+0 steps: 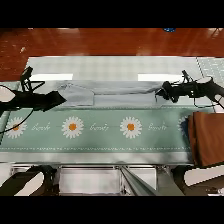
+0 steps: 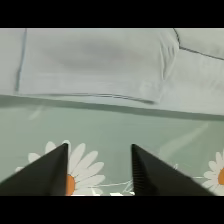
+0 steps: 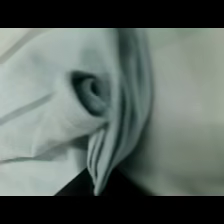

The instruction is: Fold the shirts.

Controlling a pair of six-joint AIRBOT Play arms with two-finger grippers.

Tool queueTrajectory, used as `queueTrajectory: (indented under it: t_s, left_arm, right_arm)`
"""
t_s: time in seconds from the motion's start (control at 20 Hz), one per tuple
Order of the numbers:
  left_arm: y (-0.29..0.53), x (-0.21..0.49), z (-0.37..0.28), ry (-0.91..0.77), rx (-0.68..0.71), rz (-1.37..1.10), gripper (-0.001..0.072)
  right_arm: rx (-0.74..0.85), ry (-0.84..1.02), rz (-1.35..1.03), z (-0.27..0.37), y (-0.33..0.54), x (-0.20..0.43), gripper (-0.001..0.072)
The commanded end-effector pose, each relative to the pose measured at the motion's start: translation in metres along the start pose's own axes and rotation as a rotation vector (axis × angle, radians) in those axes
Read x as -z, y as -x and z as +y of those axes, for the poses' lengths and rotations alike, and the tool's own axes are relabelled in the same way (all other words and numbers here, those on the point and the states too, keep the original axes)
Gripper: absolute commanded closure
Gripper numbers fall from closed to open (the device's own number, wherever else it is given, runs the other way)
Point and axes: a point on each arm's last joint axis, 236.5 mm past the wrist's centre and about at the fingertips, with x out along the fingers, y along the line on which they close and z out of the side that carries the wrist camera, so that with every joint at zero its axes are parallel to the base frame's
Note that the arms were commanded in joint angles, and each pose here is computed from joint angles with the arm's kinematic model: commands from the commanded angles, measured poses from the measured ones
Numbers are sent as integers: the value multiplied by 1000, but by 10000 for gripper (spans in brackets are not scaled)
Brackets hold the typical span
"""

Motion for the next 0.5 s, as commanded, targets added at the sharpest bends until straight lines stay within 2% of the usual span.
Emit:
queueTrajectory:
  t_s: [0.0,0.05,0.2,0.45]
  left_arm:
    - [-6,4,-4,14,19,16,633]
    - [-6,3,-6,5,25,14,688]
    - [-4,1,-39,-47,145,4,687]
    - [-40,14,-107,-194,229,96,688]
  right_arm:
    - [-24,125,-5,39,20,-1,687]
    - [8,180,-21,43,39,1,687]
    - [139,322,-40,49,97,23,687]
    - [104,408,-183,79,165,98,687]
